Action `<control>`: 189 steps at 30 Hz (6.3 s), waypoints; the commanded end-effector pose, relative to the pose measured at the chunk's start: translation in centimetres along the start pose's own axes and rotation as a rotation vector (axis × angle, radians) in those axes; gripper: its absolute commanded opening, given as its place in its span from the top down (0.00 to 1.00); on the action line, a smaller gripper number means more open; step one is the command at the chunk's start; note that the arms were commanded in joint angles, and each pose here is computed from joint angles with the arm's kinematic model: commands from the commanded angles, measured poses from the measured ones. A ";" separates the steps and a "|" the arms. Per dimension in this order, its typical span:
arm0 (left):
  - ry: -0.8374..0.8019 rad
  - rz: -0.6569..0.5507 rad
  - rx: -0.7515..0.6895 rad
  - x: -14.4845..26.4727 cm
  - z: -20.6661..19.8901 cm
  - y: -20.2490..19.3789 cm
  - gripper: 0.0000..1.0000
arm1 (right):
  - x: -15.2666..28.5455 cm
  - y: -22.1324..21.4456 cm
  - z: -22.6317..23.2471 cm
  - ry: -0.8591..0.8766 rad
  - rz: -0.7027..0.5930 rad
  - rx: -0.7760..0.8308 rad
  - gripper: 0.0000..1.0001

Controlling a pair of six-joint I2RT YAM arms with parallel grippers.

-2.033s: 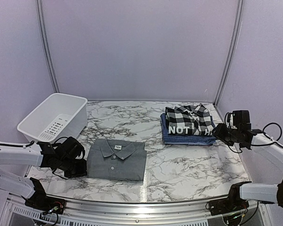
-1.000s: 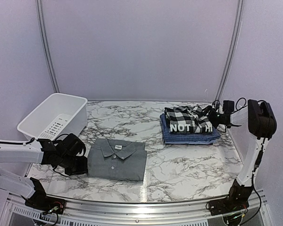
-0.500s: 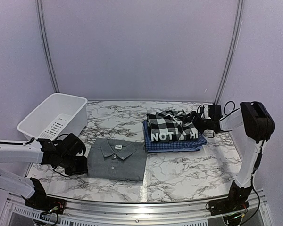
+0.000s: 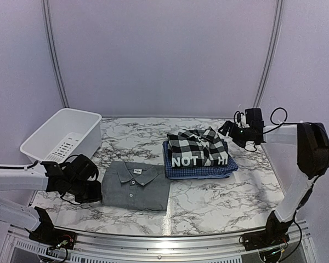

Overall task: Fold and stack the long sleeve shirts
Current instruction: Move the square-folded shirt to the center of the board, then pick up the square-folded shirt from the center of the board, then place the square-folded shirt on the rectangle-folded shirt.

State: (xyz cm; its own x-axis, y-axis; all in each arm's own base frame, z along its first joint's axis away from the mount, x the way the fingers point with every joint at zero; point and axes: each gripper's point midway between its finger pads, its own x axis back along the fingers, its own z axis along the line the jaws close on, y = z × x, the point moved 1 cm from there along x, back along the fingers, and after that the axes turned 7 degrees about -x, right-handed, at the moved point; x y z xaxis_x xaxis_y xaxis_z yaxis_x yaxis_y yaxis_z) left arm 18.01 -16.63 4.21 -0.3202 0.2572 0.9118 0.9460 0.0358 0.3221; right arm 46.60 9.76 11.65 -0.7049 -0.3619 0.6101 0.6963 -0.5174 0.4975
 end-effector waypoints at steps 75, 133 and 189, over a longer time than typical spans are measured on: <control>0.059 -0.143 0.223 -1.7 4.9 0.4 0.80 | -0.2 -39.8 17.8 0.025 0.506 0.550 0.59; -0.337 -0.359 0.024 11.9 -15.9 16.7 1.00 | 9.4 -11.9 23.9 0.053 0.095 0.648 1.00; -0.324 -0.243 -0.084 -1.9 -25.6 22.6 0.56 | 10.9 -3.0 11.5 -0.193 -0.034 0.516 0.34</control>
State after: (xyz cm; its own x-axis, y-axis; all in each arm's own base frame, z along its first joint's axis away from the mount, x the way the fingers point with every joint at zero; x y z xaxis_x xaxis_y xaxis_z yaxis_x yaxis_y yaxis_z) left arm 38.65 -41.67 16.45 -0.4840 0.5526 0.6785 0.8384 0.0707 0.5405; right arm 38.79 12.92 21.24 -0.6837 -0.1289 0.7183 0.7290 -0.0761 0.6802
